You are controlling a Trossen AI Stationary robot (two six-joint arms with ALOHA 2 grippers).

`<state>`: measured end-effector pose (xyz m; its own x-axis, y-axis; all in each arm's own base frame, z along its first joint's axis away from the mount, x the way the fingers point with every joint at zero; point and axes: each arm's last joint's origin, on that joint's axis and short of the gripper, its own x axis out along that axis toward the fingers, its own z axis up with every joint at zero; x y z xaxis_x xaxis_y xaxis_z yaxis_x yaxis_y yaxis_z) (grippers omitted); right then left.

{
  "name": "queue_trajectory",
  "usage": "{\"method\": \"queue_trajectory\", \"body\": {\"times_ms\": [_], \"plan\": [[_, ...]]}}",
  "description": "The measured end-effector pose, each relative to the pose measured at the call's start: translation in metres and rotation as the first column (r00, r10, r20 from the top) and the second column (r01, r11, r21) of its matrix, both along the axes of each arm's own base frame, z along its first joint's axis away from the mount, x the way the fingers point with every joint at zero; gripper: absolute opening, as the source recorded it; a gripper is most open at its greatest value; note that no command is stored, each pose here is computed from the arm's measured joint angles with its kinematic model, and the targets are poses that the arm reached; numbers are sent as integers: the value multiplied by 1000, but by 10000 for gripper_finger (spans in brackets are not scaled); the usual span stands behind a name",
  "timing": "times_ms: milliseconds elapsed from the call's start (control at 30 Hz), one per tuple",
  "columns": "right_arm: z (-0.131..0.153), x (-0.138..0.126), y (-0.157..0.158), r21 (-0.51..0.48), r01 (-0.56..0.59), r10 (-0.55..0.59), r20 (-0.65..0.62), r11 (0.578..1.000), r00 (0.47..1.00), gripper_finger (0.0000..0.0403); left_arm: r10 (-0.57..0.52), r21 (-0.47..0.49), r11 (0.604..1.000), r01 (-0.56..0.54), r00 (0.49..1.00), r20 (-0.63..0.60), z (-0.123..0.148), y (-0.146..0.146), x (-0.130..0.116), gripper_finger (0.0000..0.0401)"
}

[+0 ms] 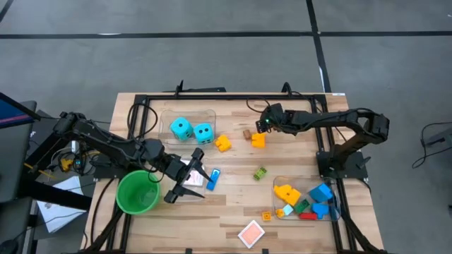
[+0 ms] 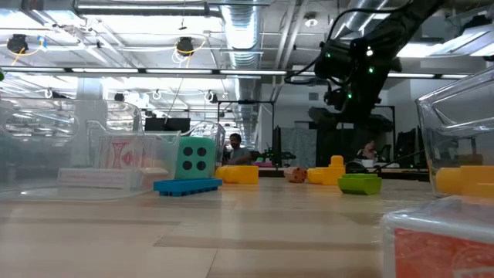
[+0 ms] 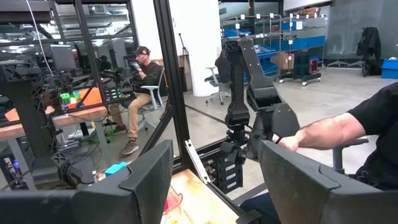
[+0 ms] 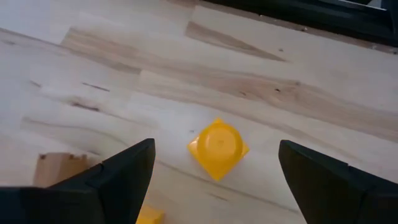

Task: Pick & Place Toys
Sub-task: Put the yellow game piece into the bottom right transparent bin

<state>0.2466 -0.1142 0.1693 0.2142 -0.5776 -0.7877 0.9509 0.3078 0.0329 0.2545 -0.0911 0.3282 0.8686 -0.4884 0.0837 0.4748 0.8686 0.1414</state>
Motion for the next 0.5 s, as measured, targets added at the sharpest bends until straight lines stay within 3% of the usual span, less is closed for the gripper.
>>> {"method": "queue_trajectory", "body": {"times_ms": [500], "plan": [[-12, -4, -1, -8, 8, -8, 13, 1000, 1000, 327, 0, -1, 1000, 0, 1000, 3, 0, 0, 0, 231]]}}
